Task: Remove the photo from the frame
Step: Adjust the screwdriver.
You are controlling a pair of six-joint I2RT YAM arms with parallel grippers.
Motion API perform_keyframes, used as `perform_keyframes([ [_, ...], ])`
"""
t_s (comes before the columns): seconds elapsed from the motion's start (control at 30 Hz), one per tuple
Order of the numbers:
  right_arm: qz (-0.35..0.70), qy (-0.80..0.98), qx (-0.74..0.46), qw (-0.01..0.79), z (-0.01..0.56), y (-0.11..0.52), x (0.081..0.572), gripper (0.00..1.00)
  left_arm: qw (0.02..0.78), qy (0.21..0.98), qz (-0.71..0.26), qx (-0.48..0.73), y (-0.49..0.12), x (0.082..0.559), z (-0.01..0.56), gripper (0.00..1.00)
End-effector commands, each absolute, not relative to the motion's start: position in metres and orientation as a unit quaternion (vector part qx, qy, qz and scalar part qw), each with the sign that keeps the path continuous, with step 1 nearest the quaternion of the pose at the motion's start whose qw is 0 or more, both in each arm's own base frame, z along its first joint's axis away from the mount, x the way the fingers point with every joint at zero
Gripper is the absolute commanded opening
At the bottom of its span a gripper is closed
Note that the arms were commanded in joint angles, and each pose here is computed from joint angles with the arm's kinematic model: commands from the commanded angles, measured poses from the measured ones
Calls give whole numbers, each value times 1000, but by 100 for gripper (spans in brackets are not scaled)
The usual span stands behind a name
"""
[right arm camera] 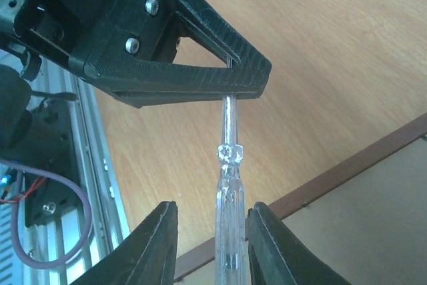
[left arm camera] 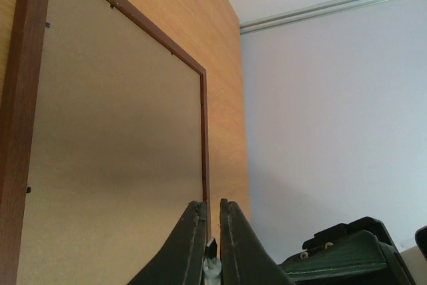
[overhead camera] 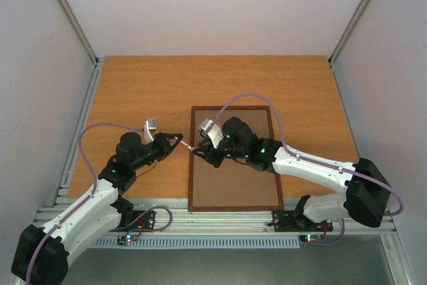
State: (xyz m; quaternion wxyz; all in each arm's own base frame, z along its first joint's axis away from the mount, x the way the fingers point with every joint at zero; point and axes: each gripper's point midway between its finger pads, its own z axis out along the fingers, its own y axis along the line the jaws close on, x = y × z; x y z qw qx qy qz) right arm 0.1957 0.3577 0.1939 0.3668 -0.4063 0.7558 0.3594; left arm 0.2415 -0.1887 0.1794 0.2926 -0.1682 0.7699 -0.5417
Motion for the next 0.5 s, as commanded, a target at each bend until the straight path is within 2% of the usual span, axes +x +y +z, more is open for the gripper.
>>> perform_keyframes([
  [0.0,331,751,-454,347,182,360,193,32,310,762,-551,-141,-193,244,200,1],
  [0.27,316,757,-469,326,164,367,197,30,308,763,-551,-137,-195,244,202,0],
  [0.47,310,756,-472,330,163,369,201,24,303,769,-546,-138,-195,244,198,1],
])
